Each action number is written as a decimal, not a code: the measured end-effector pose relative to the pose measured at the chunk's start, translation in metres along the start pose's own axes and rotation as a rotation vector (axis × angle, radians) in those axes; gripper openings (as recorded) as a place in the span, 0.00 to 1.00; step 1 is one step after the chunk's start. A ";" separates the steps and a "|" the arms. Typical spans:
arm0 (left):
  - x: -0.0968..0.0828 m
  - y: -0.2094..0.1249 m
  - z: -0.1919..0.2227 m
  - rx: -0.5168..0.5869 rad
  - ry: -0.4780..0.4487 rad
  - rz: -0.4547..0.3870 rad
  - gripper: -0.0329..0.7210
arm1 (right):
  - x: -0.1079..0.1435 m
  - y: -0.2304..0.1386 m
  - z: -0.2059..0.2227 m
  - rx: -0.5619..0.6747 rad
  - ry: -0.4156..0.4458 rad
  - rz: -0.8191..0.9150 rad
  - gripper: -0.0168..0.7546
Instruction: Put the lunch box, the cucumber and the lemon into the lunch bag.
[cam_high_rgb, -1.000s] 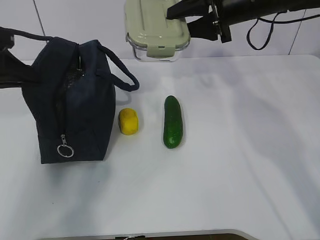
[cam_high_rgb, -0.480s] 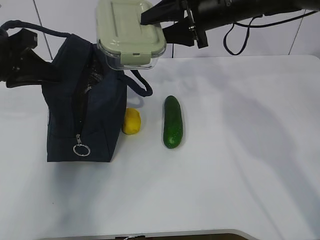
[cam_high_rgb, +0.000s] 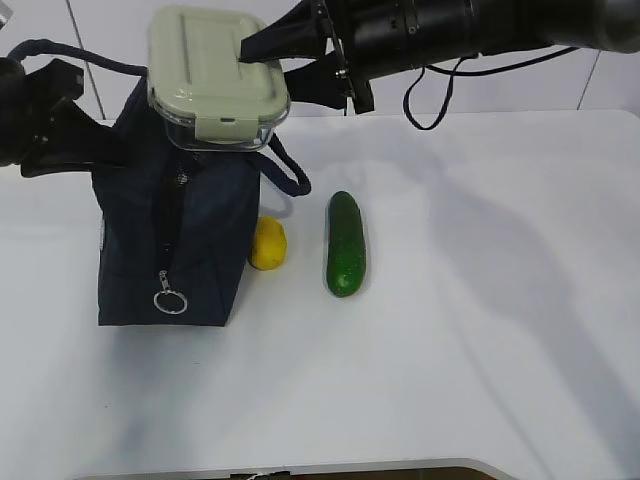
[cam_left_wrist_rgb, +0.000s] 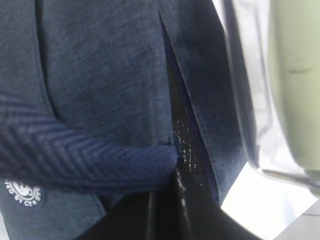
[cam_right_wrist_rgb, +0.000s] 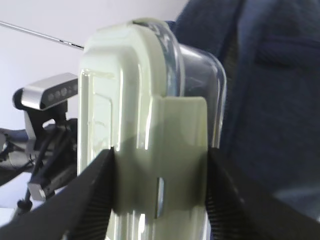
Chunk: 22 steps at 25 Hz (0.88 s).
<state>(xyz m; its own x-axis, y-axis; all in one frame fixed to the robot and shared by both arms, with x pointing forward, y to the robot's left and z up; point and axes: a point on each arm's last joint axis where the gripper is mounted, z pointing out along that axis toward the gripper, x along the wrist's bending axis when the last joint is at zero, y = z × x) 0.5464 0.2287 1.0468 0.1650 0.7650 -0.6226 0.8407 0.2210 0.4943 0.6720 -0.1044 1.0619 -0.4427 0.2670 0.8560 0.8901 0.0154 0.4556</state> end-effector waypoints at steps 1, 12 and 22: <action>0.000 0.000 0.000 0.001 -0.001 0.001 0.04 | 0.001 0.000 0.002 -0.008 0.003 -0.004 0.55; 0.000 0.000 0.000 0.001 -0.001 0.003 0.04 | -0.045 -0.006 0.027 -0.030 -0.035 0.057 0.55; -0.001 0.000 0.000 0.001 -0.003 0.004 0.04 | -0.069 -0.018 0.045 0.022 -0.100 0.028 0.55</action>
<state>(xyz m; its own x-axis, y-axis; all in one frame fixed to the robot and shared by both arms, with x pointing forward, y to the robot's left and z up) 0.5463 0.2275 1.0474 0.1698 0.7638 -0.6228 0.8404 0.2178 0.4962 0.6914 -0.0801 0.9836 -0.4056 0.3628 0.8390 0.9045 0.0271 0.4255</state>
